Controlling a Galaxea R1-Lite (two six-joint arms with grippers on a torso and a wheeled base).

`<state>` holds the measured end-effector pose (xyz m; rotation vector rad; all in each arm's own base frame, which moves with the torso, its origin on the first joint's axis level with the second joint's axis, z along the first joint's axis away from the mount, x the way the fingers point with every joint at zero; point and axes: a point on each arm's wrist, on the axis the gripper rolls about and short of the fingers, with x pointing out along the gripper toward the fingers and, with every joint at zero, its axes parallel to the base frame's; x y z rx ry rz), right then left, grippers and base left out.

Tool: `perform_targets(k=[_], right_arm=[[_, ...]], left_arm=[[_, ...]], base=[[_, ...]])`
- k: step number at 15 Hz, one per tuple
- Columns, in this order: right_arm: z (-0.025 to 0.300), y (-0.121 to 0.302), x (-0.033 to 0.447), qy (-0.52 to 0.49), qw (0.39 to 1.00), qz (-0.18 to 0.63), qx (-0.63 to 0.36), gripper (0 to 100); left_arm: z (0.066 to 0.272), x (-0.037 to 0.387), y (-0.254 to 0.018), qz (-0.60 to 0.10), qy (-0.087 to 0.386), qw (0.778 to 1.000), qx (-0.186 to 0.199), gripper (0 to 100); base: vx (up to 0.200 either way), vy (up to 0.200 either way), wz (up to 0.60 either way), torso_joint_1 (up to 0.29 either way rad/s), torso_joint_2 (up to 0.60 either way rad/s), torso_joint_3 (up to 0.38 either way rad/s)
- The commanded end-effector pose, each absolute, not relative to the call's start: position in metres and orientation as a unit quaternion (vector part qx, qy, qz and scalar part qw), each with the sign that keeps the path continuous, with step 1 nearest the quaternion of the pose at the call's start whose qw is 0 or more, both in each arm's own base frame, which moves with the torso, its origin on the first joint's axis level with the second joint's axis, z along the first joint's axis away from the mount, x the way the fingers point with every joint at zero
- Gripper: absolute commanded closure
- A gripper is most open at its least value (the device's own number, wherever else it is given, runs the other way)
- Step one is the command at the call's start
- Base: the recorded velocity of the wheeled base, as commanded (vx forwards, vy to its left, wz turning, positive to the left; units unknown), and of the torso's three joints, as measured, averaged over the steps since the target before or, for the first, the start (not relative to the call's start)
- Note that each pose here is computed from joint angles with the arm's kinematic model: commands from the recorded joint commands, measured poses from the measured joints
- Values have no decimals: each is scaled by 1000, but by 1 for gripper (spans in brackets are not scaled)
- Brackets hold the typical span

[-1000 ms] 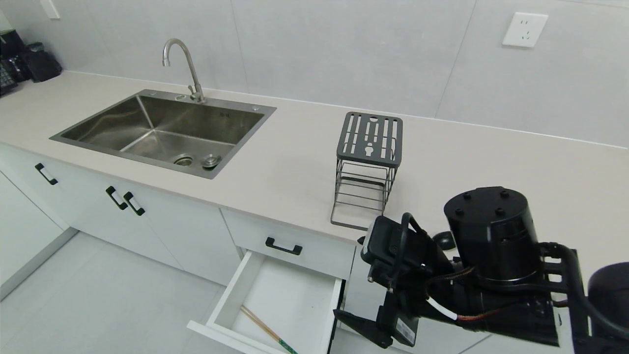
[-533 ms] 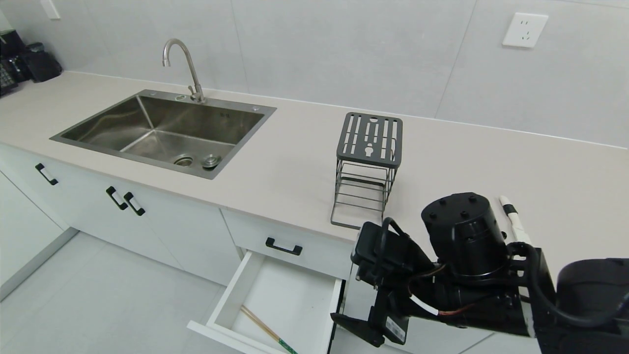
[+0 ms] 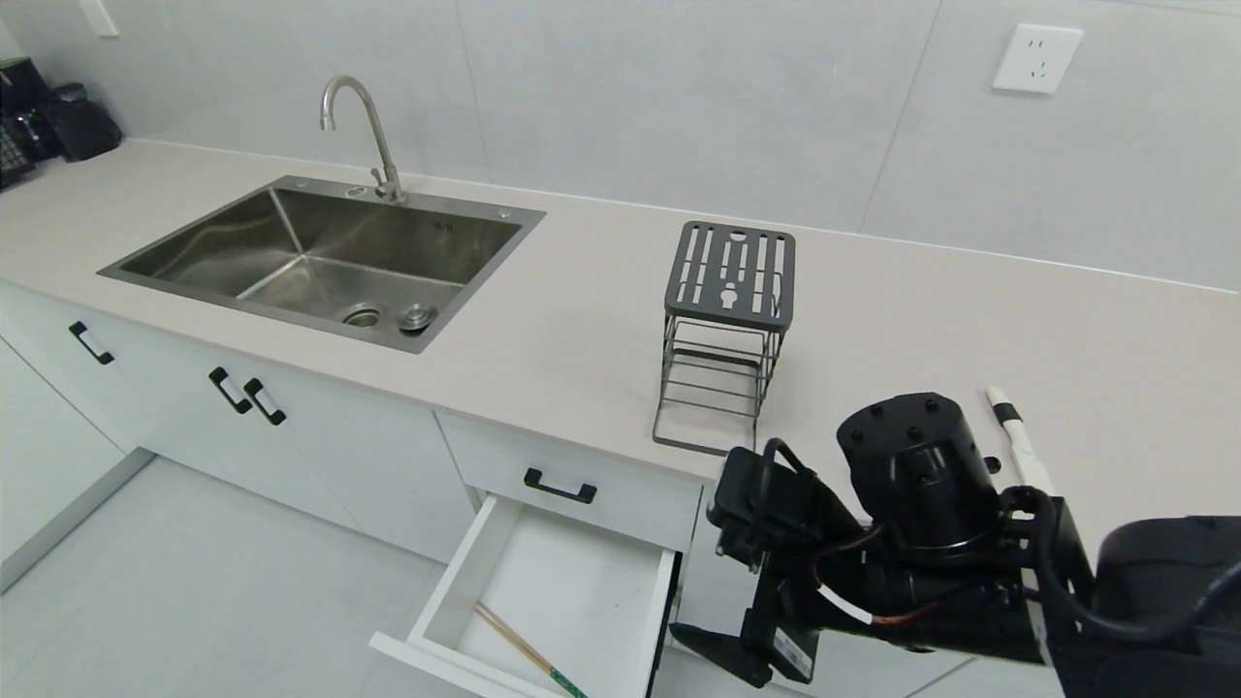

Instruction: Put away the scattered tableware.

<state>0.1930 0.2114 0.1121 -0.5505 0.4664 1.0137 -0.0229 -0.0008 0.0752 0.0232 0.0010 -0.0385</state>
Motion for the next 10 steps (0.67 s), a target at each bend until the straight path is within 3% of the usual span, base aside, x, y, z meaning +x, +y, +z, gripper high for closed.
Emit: perform_targets(k=[1, 4, 10], right_arm=[[119, 175, 182, 228, 831, 450, -233, 0], [127, 141, 176, 238, 868, 401, -169, 0], [127, 92, 177, 253, 902, 319, -142, 0]], left_arm=[[75, -23, -1, -19, 1, 1000, 11, 0], [75, -23, -1, -19, 1, 1000, 11, 0], [75, -23, -1, -19, 1, 1000, 11, 0]], base=[[0, 0, 0, 0, 0, 0], [0, 0, 0, 0, 0, 0], [0, 0, 0, 0, 0, 0]])
